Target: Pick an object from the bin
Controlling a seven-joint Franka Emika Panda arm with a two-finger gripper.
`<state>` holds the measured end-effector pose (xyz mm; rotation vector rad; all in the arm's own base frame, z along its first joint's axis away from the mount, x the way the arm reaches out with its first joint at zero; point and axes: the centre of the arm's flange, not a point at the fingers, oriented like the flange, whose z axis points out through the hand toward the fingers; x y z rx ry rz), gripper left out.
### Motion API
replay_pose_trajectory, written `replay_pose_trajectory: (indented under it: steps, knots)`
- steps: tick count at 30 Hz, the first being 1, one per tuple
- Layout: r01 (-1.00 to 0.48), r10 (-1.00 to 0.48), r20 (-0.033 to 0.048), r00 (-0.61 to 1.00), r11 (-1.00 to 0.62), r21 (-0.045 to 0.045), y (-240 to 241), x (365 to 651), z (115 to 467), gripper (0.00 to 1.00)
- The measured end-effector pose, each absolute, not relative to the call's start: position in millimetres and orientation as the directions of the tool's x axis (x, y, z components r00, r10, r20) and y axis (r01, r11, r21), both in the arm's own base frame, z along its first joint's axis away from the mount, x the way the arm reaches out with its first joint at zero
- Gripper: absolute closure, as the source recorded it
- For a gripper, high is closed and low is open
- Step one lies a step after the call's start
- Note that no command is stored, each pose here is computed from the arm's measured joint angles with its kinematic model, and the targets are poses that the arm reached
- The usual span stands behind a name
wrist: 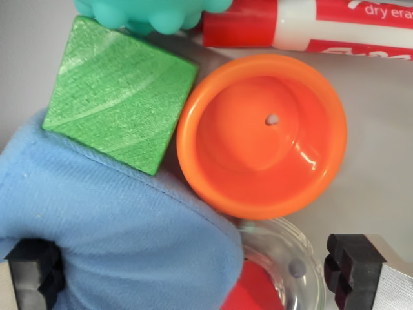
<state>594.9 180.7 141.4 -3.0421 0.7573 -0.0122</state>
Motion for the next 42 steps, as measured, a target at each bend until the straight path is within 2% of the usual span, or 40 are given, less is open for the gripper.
replay_pose_trajectory:
  steps: [26,31,42]
  knots:
    - [-0.467,-0.467,0.0017,0.884,-0.884,-0.0047,182,593,136,1.00]
    - [-0.469,-0.469,0.0049,0.883,-0.883,-0.0068,181,595,139,1.00]
    - [-0.467,-0.467,0.0057,0.884,-0.884,-0.0068,181,594,148,1.00]
